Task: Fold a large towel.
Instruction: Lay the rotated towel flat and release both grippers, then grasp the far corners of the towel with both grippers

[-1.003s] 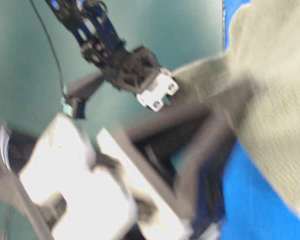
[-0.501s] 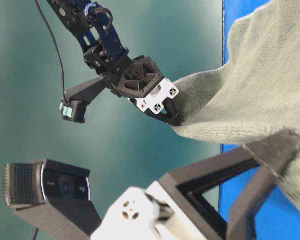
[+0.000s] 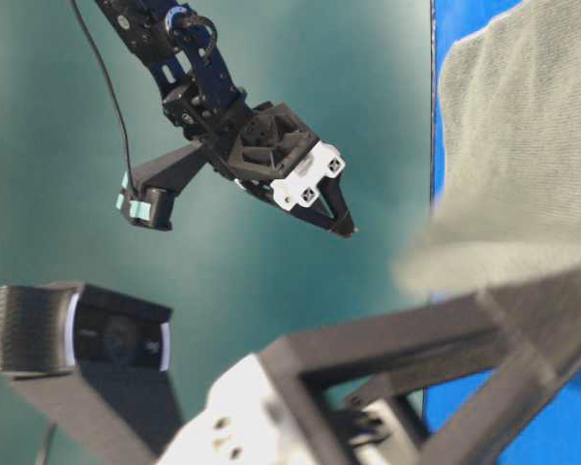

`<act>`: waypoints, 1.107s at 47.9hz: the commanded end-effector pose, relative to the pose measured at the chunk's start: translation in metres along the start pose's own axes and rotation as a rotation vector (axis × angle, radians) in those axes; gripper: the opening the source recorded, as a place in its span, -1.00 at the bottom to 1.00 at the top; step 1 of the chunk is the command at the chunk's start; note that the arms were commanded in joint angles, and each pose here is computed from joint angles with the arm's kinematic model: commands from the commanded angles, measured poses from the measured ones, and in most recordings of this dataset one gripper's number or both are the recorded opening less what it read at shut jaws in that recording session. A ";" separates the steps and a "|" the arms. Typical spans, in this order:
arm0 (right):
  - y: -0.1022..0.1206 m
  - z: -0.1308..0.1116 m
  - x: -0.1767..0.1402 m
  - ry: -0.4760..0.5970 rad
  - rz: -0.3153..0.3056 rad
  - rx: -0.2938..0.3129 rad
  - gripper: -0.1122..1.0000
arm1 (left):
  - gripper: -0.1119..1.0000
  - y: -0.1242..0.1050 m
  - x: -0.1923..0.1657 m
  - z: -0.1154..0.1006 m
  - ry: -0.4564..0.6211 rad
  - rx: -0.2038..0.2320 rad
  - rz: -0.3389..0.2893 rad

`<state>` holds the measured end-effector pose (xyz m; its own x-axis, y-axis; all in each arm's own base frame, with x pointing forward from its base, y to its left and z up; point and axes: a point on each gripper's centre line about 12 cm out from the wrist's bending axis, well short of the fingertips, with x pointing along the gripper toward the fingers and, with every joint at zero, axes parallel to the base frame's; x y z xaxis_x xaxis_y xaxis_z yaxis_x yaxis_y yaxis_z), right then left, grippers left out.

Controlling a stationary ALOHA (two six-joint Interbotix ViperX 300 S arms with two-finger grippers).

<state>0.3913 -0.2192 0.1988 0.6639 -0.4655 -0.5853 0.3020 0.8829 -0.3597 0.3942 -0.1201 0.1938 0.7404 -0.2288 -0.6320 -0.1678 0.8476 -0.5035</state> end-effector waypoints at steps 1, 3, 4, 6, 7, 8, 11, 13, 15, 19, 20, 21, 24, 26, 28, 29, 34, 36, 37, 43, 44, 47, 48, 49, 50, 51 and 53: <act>-0.012 0.026 -0.023 -0.083 -0.029 0.008 0.32 | 0.70 -0.018 -0.026 0.018 -0.034 0.012 -0.034; -0.012 0.028 -0.030 -0.095 -0.031 0.009 0.33 | 0.69 -0.020 -0.036 0.021 -0.031 0.018 -0.032; -0.012 0.030 -0.034 -0.102 -0.030 0.009 0.33 | 0.69 -0.021 -0.040 0.022 -0.030 0.021 -0.032; -0.012 0.032 -0.043 -0.116 -0.032 0.017 0.33 | 0.69 -0.024 -0.054 0.025 -0.034 0.034 -0.036; -0.011 0.032 -0.047 -0.121 -0.031 0.020 0.33 | 0.69 -0.024 -0.059 0.026 -0.037 0.040 -0.035; -0.011 0.032 -0.053 -0.128 -0.031 0.022 0.33 | 0.69 -0.025 -0.064 0.027 -0.041 0.053 -0.038; -0.006 0.033 -0.074 -0.155 -0.023 0.026 0.33 | 0.69 -0.024 -0.079 0.031 -0.061 0.082 -0.044; -0.002 0.031 -0.086 -0.173 -0.013 0.035 0.33 | 0.69 -0.022 -0.088 0.033 -0.078 0.105 -0.048; 0.003 0.028 -0.098 -0.189 0.000 0.045 0.33 | 0.68 -0.019 -0.097 0.035 -0.097 0.130 -0.047; 0.014 0.019 -0.125 -0.248 0.042 0.095 0.33 | 0.68 -0.004 -0.112 0.039 -0.141 0.187 -0.032; 0.016 0.016 -0.131 -0.261 0.052 0.108 0.33 | 0.68 0.001 -0.114 0.039 -0.148 0.197 -0.025; 0.018 0.013 -0.138 -0.277 0.060 0.125 0.33 | 0.68 0.005 -0.117 0.040 -0.163 0.207 -0.020; 0.024 0.005 -0.156 -0.316 0.086 0.175 0.33 | 0.68 0.018 -0.126 0.043 -0.210 0.245 -0.003; 0.027 -0.002 -0.167 -0.341 0.102 0.204 0.33 | 0.67 0.026 -0.134 0.046 -0.253 0.277 0.005; 0.031 -0.009 -0.177 -0.361 0.116 0.229 0.33 | 0.67 0.036 -0.142 0.050 -0.311 0.317 0.020; 0.032 -0.015 -0.183 -0.374 0.124 0.251 0.33 | 0.67 0.040 -0.146 0.051 -0.335 0.334 0.026; 0.035 -0.029 -0.196 -0.395 0.137 0.298 0.33 | 0.67 0.061 -0.158 0.057 -0.457 0.394 0.066; 0.035 -0.033 -0.197 -0.386 0.136 0.315 0.33 | 0.68 0.070 -0.161 0.059 -0.493 0.409 0.088; 0.035 -0.034 -0.198 -0.382 0.134 0.323 0.33 | 0.67 0.074 -0.162 0.060 -0.506 0.415 0.100; 0.032 -0.040 -0.192 -0.313 0.106 0.345 0.33 | 0.67 0.099 -0.166 0.072 -0.567 0.423 0.180; 0.030 -0.041 -0.190 -0.300 0.098 0.349 0.33 | 0.67 0.102 -0.167 0.074 -0.574 0.422 0.193; 0.026 -0.046 -0.182 -0.254 0.075 0.358 0.33 | 0.67 0.114 -0.167 0.082 -0.592 0.408 0.229; 0.025 -0.048 -0.179 -0.238 0.069 0.362 0.33 | 0.67 0.118 -0.167 0.085 -0.597 0.406 0.242; 0.023 -0.049 -0.176 -0.223 0.061 0.364 0.33 | 0.67 0.122 -0.166 0.087 -0.599 0.406 0.256; 0.021 -0.051 -0.172 -0.205 0.052 0.368 0.33 | 0.67 0.126 -0.165 0.090 -0.604 0.403 0.269; 0.019 -0.054 -0.168 -0.183 0.043 0.372 0.33 | 0.67 0.131 -0.164 0.092 -0.605 0.404 0.284; 0.015 -0.057 -0.160 -0.146 0.025 0.378 0.33 | 0.67 0.140 -0.162 0.098 -0.609 0.405 0.313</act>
<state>0.2457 -0.1222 0.2439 0.7823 -0.4258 -0.4547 0.4628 0.8858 -0.0333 0.3075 0.0675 0.2755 0.9447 0.2098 -0.2519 -0.2273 0.9729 -0.0418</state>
